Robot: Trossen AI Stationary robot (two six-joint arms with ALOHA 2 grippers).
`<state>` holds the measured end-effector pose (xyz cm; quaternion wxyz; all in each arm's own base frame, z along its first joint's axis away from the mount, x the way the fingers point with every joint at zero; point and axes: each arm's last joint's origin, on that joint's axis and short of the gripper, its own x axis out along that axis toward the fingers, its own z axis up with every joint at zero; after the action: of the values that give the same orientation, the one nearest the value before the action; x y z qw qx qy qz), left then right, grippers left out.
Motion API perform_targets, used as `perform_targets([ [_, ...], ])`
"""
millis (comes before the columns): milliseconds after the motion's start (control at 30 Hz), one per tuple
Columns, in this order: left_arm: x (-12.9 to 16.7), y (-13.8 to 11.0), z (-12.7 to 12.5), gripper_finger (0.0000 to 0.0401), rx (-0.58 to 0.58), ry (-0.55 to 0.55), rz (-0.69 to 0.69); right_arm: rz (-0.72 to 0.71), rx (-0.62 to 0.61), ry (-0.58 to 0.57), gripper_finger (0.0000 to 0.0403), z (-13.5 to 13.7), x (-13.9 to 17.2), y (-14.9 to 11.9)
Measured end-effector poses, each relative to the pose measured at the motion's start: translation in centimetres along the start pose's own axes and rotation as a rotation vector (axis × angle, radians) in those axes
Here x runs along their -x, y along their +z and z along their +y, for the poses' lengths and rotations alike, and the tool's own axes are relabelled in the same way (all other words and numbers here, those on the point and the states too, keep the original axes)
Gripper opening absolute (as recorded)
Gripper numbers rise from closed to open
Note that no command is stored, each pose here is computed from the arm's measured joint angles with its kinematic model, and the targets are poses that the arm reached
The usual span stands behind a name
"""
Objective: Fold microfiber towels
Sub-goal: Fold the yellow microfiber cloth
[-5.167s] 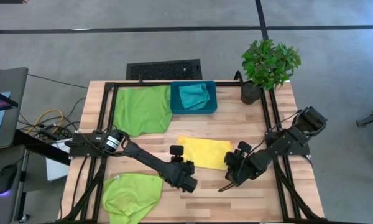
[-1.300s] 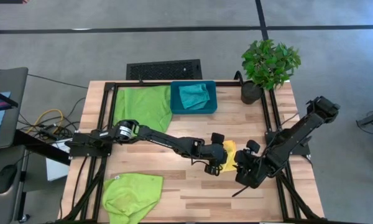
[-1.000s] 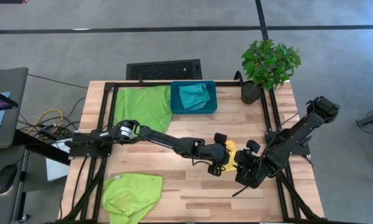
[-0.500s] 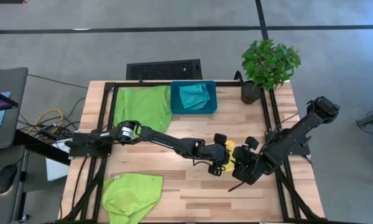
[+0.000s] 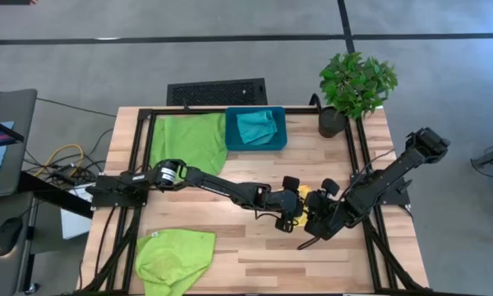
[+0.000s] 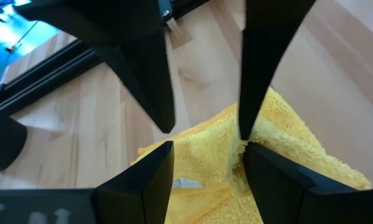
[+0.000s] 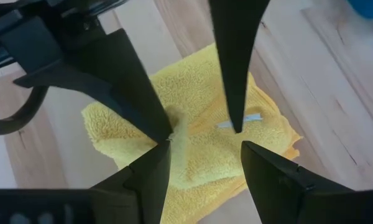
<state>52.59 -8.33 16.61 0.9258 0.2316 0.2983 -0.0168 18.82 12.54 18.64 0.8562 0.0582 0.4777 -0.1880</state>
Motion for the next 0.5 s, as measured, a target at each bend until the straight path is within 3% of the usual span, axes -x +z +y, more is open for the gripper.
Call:
perform_targets([
  [500, 0.00, 0.07, 0.03, 0.0183, 0.002, 0.006, -0.006, 0.000, -0.002, 0.002, 0.0221, 0.02, -0.02, 0.00],
])
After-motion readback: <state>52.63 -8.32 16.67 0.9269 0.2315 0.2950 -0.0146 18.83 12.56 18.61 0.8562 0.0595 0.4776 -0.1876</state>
